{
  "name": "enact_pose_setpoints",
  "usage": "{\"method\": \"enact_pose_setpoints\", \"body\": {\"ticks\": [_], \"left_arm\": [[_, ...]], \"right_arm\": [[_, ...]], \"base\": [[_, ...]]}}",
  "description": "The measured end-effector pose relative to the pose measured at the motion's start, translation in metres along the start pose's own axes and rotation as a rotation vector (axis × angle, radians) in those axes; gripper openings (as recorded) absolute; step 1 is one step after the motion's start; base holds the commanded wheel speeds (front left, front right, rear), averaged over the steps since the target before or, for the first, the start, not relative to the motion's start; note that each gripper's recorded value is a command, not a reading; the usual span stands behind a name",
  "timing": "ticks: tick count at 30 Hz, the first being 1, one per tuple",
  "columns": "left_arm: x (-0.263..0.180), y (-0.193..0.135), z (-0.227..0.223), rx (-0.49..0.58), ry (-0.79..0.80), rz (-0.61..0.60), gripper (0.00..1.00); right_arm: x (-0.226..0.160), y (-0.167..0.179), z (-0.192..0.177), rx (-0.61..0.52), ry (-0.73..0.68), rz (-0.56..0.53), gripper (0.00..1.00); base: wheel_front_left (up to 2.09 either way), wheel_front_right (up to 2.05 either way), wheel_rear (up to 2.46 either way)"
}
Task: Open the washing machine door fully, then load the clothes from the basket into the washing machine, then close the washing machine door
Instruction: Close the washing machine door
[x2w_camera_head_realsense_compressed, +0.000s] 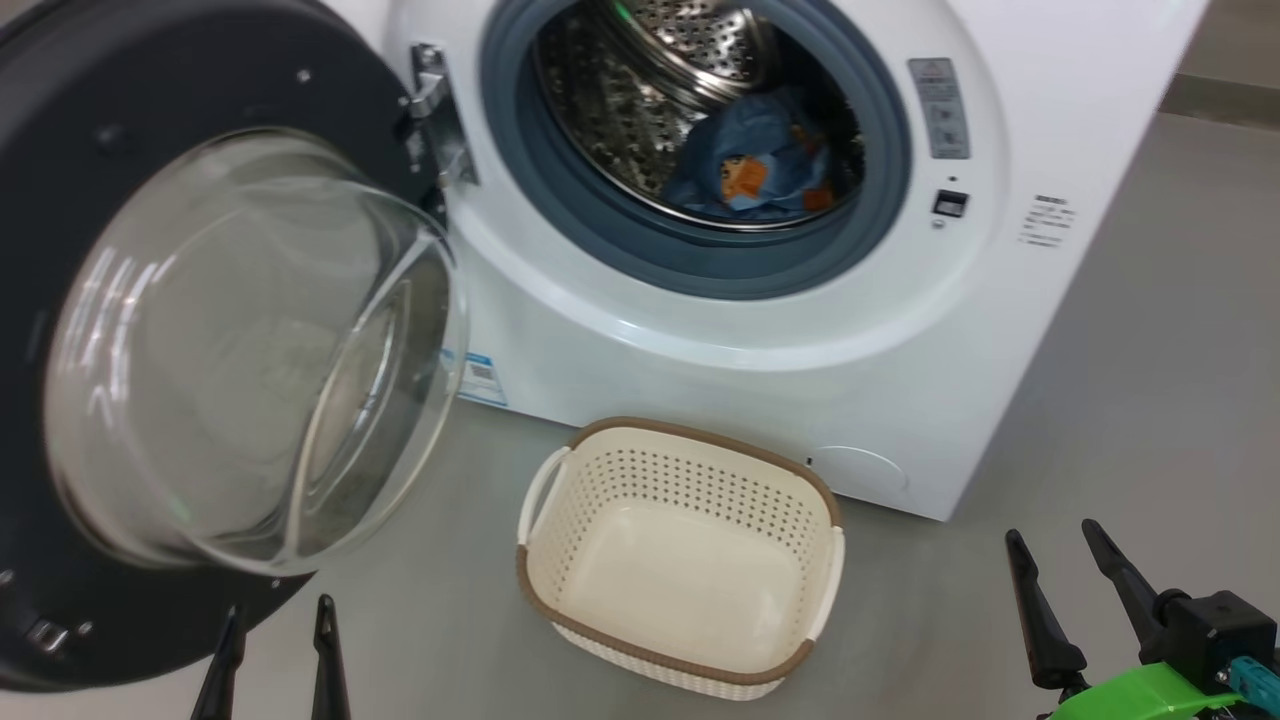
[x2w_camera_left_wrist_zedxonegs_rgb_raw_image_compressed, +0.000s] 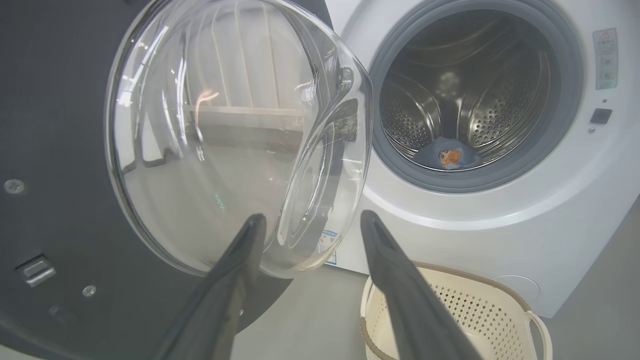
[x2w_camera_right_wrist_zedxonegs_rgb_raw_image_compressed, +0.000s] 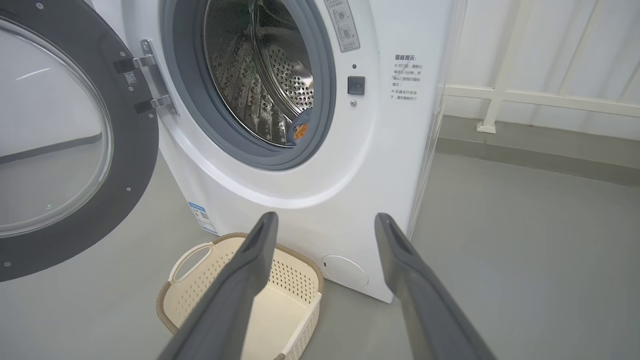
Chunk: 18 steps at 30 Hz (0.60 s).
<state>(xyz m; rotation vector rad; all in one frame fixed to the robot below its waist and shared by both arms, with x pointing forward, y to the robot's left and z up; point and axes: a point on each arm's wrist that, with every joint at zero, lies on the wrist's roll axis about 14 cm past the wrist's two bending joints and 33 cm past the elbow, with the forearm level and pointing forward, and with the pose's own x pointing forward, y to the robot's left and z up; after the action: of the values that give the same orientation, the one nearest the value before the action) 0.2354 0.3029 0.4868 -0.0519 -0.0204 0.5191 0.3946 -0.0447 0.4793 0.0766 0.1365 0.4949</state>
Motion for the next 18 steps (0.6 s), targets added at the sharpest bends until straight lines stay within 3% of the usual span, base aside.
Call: {"method": "enact_pose_setpoints", "body": {"ticks": [10, 18], "left_arm": [[-0.016, 0.032, 0.005, 0.004, -0.011, 0.114, 1.00], [-0.018, 0.040, 0.009, 0.005, -0.019, 0.155, 1.00]], "right_arm": [[0.020, 0.030, -0.002, -0.004, 0.016, 0.101, 1.00], [0.029, 0.042, -0.005, -0.009, 0.028, 0.146, 1.00]], "base": [[0.00, 0.00, 0.00], [0.00, 0.00, 0.00]]}}
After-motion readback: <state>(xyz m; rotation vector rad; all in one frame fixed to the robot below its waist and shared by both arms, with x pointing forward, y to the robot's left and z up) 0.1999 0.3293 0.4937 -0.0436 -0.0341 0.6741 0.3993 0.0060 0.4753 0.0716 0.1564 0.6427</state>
